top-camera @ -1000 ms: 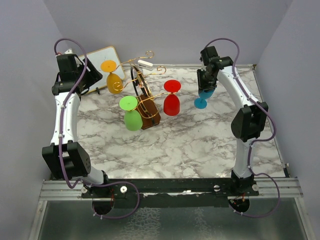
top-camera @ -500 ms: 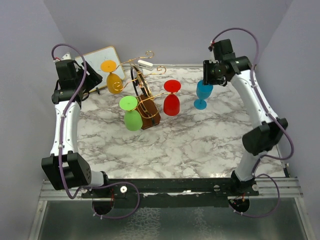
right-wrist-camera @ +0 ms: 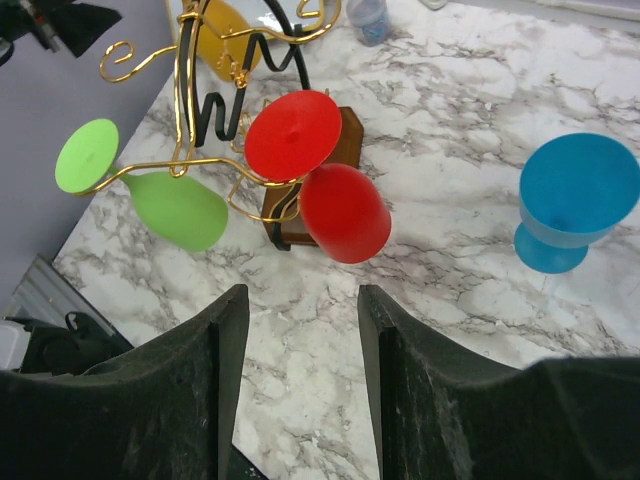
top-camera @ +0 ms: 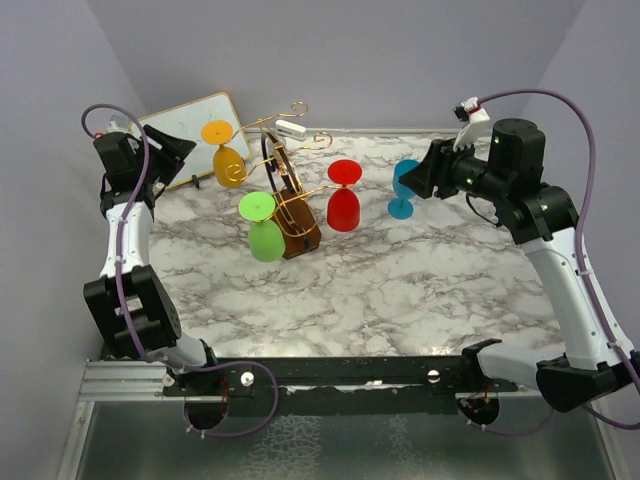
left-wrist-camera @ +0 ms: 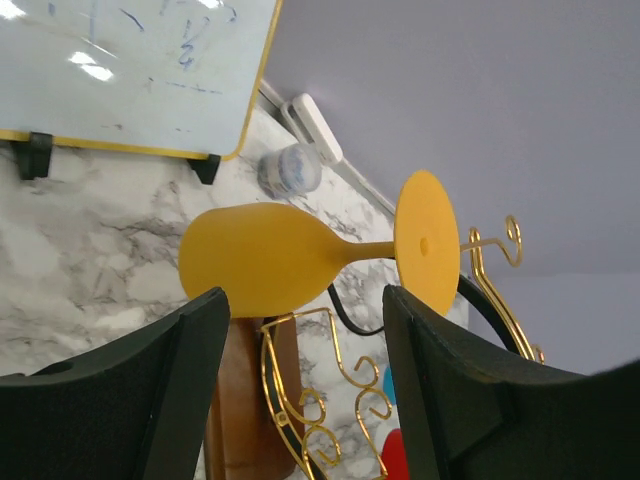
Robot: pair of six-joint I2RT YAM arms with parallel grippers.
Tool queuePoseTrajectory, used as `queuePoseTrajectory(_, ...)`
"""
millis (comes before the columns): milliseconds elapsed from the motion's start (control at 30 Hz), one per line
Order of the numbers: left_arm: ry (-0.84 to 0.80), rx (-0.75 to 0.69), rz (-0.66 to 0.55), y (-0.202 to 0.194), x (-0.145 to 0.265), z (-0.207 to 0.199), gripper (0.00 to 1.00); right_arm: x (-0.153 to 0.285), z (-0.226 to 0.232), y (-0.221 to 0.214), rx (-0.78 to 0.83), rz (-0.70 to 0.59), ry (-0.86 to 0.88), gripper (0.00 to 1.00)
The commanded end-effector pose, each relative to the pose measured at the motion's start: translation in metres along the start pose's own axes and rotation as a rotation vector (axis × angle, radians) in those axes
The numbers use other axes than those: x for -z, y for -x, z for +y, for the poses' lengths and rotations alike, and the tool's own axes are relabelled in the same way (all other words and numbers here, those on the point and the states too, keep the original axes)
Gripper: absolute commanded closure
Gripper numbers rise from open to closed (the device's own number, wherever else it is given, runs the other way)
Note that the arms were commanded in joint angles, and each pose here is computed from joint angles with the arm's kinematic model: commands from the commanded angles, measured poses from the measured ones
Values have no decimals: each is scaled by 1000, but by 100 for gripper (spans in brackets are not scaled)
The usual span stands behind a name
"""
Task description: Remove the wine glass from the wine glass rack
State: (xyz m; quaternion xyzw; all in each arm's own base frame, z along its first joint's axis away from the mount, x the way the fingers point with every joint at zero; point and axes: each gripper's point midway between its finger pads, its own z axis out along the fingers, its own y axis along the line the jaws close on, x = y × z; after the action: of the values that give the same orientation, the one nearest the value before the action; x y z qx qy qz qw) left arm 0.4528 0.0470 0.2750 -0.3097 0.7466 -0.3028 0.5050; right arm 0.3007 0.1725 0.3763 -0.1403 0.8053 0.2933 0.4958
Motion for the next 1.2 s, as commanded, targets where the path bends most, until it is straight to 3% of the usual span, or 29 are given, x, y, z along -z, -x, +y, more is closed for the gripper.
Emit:
queuePoseTrajectory(0, -291, 81, 38, 2, -11, -45, 35, 1, 20, 7, 25, -50, 113, 52)
queuePoseTrajectory(1000, -408, 167, 97, 3, -57, -64, 47, -8, 16, 1, 30, -53, 122, 54)
queuePoseTrajectory(1100, -407, 163, 111, 1, -59, -63, 55, -9, 16, 1, 29, -53, 120, 54)
queuePoseTrajectory(1167, -408, 161, 114, 0, -57, -64, 67, -8, 16, 1, 29, -52, 118, 54)
